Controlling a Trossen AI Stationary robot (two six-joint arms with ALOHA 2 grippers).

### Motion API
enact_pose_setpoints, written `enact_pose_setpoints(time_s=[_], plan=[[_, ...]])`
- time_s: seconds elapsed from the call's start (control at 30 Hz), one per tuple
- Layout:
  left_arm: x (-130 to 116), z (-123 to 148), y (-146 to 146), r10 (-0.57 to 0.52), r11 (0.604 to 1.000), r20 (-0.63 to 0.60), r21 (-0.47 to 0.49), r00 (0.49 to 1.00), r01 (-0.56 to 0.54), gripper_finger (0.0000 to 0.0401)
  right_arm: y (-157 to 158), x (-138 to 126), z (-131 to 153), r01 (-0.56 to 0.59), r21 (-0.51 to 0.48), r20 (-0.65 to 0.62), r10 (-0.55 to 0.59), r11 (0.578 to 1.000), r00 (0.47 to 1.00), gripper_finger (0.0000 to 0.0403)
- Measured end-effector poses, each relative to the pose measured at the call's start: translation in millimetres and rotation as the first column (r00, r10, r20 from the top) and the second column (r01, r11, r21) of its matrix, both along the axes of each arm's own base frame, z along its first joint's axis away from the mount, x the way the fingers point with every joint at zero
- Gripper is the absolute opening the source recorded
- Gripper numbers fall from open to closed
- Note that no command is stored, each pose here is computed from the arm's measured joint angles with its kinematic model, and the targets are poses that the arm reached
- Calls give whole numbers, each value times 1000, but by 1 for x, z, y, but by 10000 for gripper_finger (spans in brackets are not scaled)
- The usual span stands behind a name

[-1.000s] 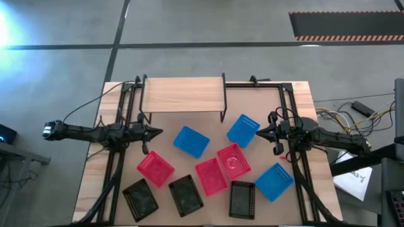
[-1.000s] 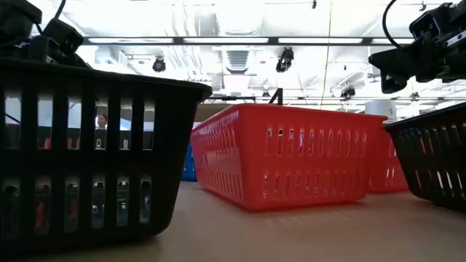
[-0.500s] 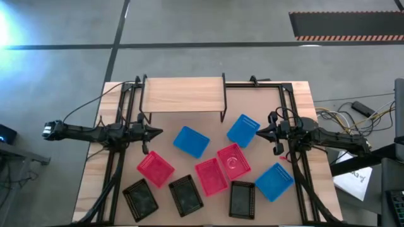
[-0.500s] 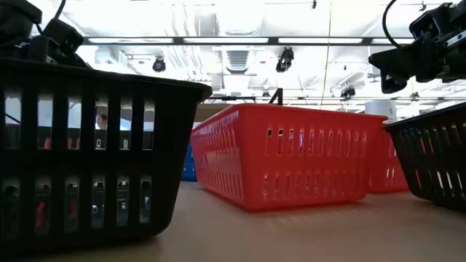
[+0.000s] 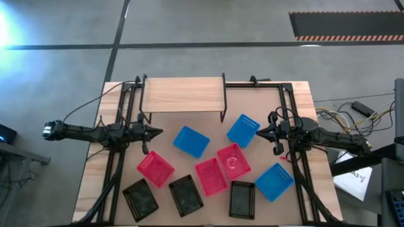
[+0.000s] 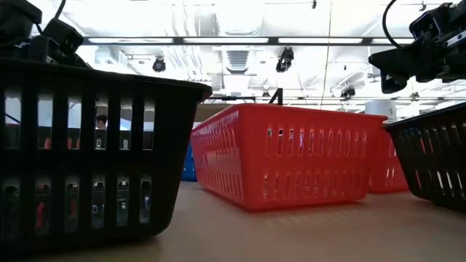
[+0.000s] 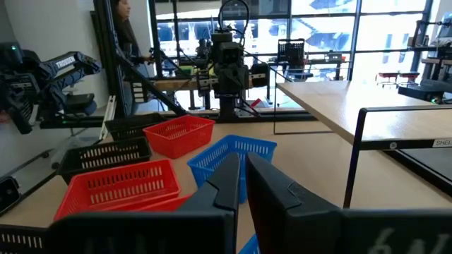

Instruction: Stack baskets on shelf by color

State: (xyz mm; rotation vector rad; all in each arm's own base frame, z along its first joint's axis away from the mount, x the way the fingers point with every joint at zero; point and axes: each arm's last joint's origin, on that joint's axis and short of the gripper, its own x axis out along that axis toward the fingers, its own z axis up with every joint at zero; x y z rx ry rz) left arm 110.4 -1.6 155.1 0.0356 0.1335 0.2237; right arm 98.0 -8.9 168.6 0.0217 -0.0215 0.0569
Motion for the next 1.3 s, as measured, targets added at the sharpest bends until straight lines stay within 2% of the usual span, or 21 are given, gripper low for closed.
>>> enact_pose_setpoints(time_s=[0.23, 0.3, 0.37, 0.5, 0.63, 0.7, 0.73, 0.77, 0.9, 1.03, 1.17, 1.3], plan=[[0, 1, 0, 0, 1000, 10, 1, 1000, 0, 0, 0, 0, 0, 0, 0, 0, 0, 1000, 1000, 18], [1, 7, 0, -1, 1000, 76, -4, 997, 1, 0, 0, 0, 0, -1, 0, 0, 1, 1000, 1000, 18], [1, 19, 0, 7, 998, 202, -57, 979, 5, 0, 0, 0, 0, 0, 0, 0, 0, 1000, 1000, 18], [-4, 43, 0, 33, 982, 464, -180, 885, 58, 0, 0, 0, 0, 0, 0, 0, 0, 1000, 1000, 18], [-14, 63, 1, 47, 976, 661, -188, 749, 105, 0, 0, 0, 0, 0, 0, 0, 0, 1000, 1000, 18], [-15, 67, 1, 35, 978, 689, -173, 723, 118, 0, 0, 0, 0, 0, 0, 0, 0, 1000, 1000, 18], [-14, 66, 0, 8, 981, 673, -148, 739, 124, 0, 0, 0, 0, 0, 0, 0, 0, 1000, 1000, 18], [-10, 64, -1, -18, 982, 629, -136, 777, 133, 0, 0, 0, 0, 0, 0, 0, 0, 1000, 1000, 18], [8, 66, -4, -51, 977, 436, -166, 898, 136, 0, 0, 0, 0, 0, 0, 0, 0, 1000, 1000, 18], [33, 76, -10, -107, 976, 205, -165, 973, 142, 0, 0, 0, 0, 0, 0, 0, 0, 1000, 1000, 18], [59, 89, -19, -177, 974, -82, -160, 981, 162, 0, 0, 0, 0, 0, 0, 0, 0, 1000, 1000, 18], [82, 98, -27, -197, 980, -424, -94, 884, 173, 0, 0, 0, 0, -1, 0, 0, 1, 1000, 1000, 18]])
